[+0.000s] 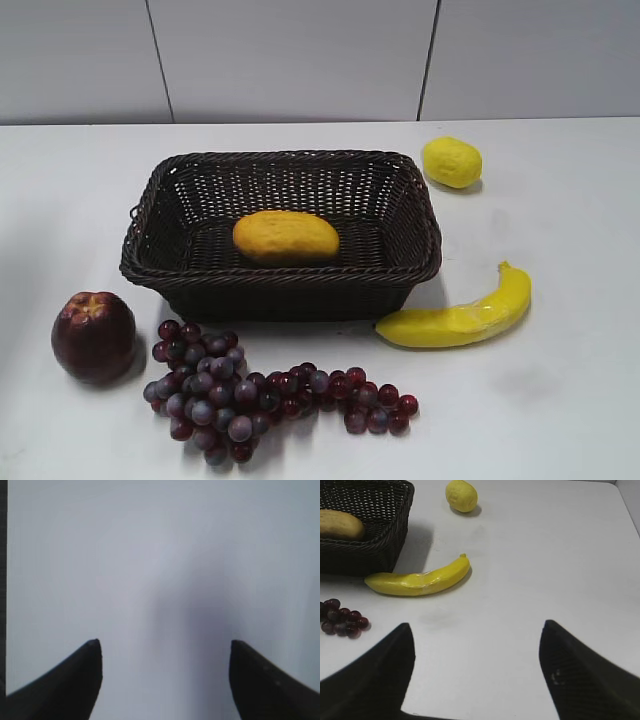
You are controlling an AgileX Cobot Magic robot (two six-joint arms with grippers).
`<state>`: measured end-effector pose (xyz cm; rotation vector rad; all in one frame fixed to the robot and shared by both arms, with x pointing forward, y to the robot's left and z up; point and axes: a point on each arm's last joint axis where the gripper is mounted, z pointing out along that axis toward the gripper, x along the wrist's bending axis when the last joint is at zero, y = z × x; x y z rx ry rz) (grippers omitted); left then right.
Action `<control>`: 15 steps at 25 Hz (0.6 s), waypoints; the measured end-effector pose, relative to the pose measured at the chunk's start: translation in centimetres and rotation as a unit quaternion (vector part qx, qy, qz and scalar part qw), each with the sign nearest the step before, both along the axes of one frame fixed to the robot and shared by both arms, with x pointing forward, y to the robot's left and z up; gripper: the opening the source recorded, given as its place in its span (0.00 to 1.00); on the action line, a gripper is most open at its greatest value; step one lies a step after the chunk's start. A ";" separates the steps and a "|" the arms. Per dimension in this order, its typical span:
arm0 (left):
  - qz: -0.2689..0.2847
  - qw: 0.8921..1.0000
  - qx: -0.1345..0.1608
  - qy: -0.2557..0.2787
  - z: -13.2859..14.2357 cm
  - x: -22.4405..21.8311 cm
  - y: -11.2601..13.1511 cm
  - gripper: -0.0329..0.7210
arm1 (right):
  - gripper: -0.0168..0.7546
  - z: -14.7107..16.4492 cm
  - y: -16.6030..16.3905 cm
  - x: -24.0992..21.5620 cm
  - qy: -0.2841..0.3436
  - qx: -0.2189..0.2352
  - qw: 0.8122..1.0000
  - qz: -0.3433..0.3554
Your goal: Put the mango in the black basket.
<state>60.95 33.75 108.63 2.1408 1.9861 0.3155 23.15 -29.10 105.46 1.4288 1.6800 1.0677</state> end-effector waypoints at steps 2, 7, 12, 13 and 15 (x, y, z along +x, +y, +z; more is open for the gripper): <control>-0.004 1.000 -0.007 -0.002 0.5 -1.2 -0.6 0.82 | 0.79 0.0 0.0 0.0 0.000 0.000 1.000 0.000; -0.017 0.999 -0.013 0.032 -0.5 -5.6 -1.9 0.82 | 0.79 0.0 0.0 0.0 0.000 0.000 1.000 0.000; -0.018 0.998 -0.012 0.067 -2.1 -12.1 -2.3 0.82 | 0.79 0.0 0.0 0.0 0.000 0.000 1.000 0.000; -0.018 0.997 -0.012 0.070 -2.3 -13.4 -2.4 0.82 | 0.79 0.0 0.0 0.0 0.000 0.000 1.000 0.000; -0.018 0.997 -0.012 0.071 -2.7 -15.9 -2.6 0.82 | 0.79 0.0 0.0 0.0 0.000 0.000 1.000 0.000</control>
